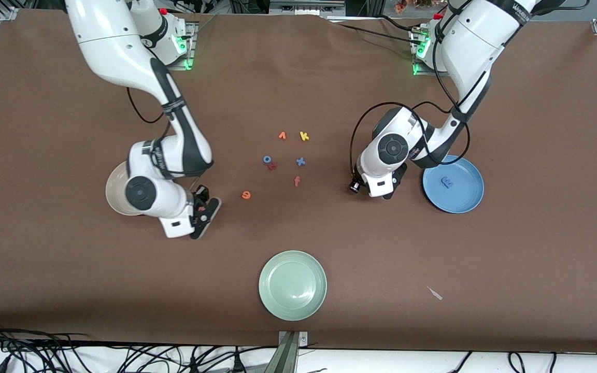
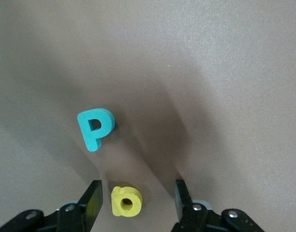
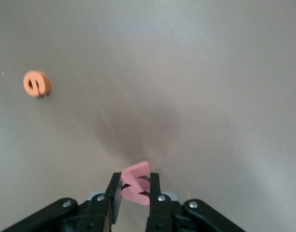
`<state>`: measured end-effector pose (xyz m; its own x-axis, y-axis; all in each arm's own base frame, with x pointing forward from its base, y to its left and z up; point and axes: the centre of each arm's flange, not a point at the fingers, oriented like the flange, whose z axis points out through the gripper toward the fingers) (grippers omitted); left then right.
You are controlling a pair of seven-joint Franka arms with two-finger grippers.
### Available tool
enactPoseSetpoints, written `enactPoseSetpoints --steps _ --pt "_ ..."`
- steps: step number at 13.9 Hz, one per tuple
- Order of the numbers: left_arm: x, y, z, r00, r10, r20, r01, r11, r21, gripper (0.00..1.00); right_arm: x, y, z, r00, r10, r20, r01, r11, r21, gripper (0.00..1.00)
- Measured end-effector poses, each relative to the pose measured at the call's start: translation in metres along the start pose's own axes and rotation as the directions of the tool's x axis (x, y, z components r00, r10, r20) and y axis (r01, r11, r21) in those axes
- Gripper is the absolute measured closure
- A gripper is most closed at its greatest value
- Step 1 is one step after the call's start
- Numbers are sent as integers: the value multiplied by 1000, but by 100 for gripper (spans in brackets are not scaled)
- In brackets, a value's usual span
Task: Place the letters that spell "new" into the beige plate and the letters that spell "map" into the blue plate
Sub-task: 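Drop the w on the beige plate while the left gripper drops the d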
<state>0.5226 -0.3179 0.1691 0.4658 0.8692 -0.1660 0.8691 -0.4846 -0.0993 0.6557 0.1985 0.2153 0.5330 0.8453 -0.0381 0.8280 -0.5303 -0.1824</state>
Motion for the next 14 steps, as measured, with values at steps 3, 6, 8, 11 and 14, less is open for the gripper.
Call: enactPoseSetpoints --steps 3,6,8,11,14 --pt "-3 -1 0 1000 4 -1 -4 1000 1 43 -39 25 -8 995 84 54 -88 993 76 73" --pt "-5 -1 0 1000 5 -1 -5 1000 2 59 -73 35 -26 970 200 140 -219 967 132 73" --pt "-6 -4 -3 1000 5 -5 -5 1000 10 71 -96 39 -40 941 272 199 -305 939 157 73" --pt "-5 -7 -4 1000 10 -10 -9 999 38 71 -141 65 -46 898 370 237 -411 899 153 73" --pt "10 -2 -36 998 57 -27 -54 993 104 71 -181 92 -22 856 452 249 -502 843 193 73"
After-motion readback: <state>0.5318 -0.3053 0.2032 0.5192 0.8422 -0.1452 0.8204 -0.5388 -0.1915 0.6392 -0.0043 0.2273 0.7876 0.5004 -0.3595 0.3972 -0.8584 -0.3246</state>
